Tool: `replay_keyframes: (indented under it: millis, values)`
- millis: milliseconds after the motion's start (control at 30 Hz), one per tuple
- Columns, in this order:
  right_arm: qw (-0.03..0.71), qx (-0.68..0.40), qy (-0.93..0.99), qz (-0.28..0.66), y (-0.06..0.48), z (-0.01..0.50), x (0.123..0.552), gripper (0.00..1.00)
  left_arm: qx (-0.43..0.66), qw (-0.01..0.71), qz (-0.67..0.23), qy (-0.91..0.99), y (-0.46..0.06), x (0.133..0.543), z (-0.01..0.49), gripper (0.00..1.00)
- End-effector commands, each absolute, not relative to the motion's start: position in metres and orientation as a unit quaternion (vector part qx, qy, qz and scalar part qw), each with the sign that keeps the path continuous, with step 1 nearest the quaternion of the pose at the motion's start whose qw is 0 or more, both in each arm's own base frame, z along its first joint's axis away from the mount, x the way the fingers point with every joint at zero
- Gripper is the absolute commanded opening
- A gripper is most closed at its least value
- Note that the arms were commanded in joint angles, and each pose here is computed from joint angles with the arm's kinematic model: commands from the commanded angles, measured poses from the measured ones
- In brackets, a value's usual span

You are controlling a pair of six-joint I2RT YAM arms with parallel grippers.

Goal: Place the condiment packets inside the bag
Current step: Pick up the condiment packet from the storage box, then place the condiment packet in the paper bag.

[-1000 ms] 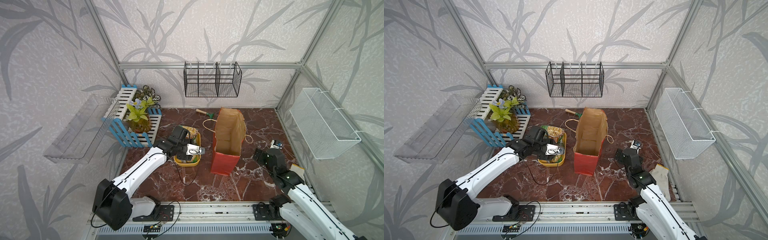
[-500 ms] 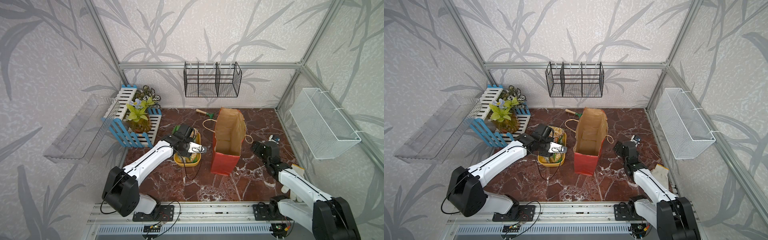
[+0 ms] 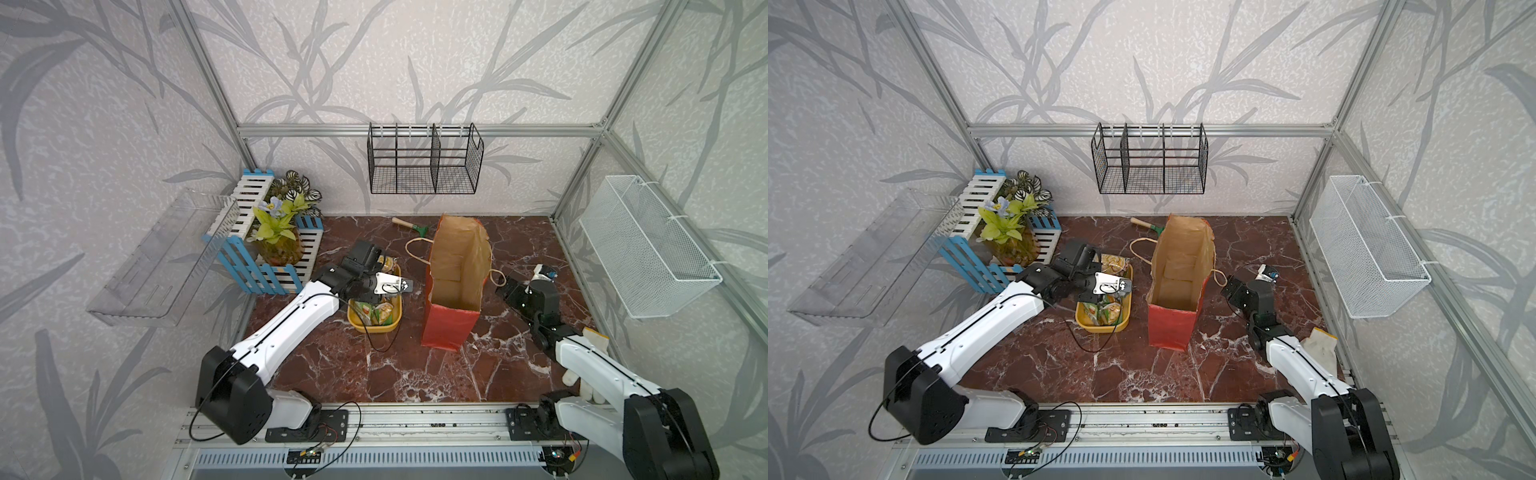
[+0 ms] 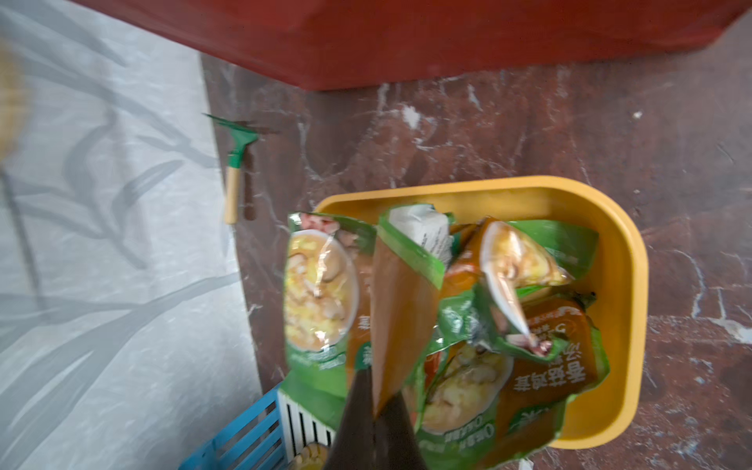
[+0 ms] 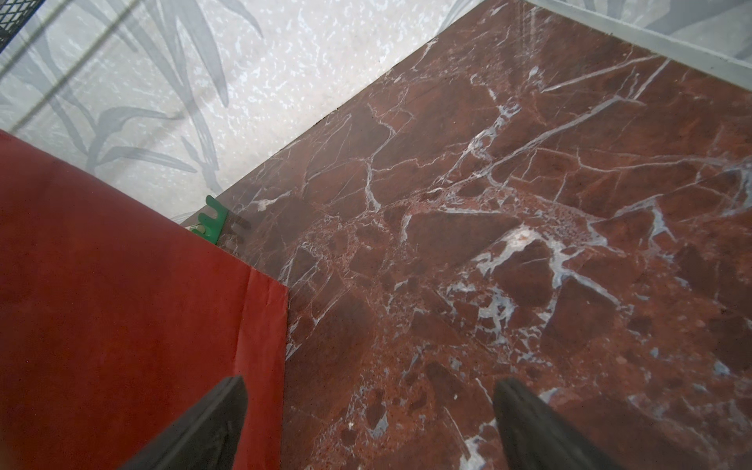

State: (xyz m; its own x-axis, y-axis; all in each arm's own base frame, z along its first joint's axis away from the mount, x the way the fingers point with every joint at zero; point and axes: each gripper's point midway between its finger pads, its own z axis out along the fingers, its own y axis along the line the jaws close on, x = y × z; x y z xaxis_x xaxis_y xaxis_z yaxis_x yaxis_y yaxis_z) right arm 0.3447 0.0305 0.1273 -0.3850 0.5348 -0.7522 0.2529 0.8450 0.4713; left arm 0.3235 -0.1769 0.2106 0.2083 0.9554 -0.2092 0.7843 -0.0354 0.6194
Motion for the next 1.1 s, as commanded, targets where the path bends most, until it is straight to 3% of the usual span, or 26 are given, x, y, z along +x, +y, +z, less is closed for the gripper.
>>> replay_keyframes:
  millis: [0, 233, 400, 567, 767, 1067]
  values:
    - [0.501, 0.241, 0.817, 0.153, 0.033, 0.127, 0.346, 0.99, 0.657, 0.431, 0.160, 0.597, -0.179, 0.329, 0.291, 0.00]
    - [0.499, 0.242, 0.818, 0.153, 0.033, 0.126, 0.344, 0.99, 0.548, 0.555, 0.152, 0.608, -0.179, 0.333, 0.401, 0.00]
    - [0.497, 0.240, 0.819, 0.155, 0.034, 0.125, 0.344, 0.99, 0.472, 0.643, 0.076, 0.598, -0.192, 0.324, 0.475, 0.00]
    - [0.495, 0.239, 0.820, 0.155, 0.034, 0.125, 0.343, 0.99, 0.443, 0.677, -0.026, 0.587, -0.219, 0.314, 0.516, 0.00]
    - [0.496, 0.240, 0.820, 0.155, 0.034, 0.126, 0.342, 0.99, 0.438, 0.687, -0.085, 0.573, -0.273, 0.306, 0.543, 0.00]
    - [0.496, 0.236, 0.820, 0.164, 0.037, 0.130, 0.342, 0.99, 0.461, 0.654, -0.092, 0.593, -0.354, 0.327, 0.505, 0.00]
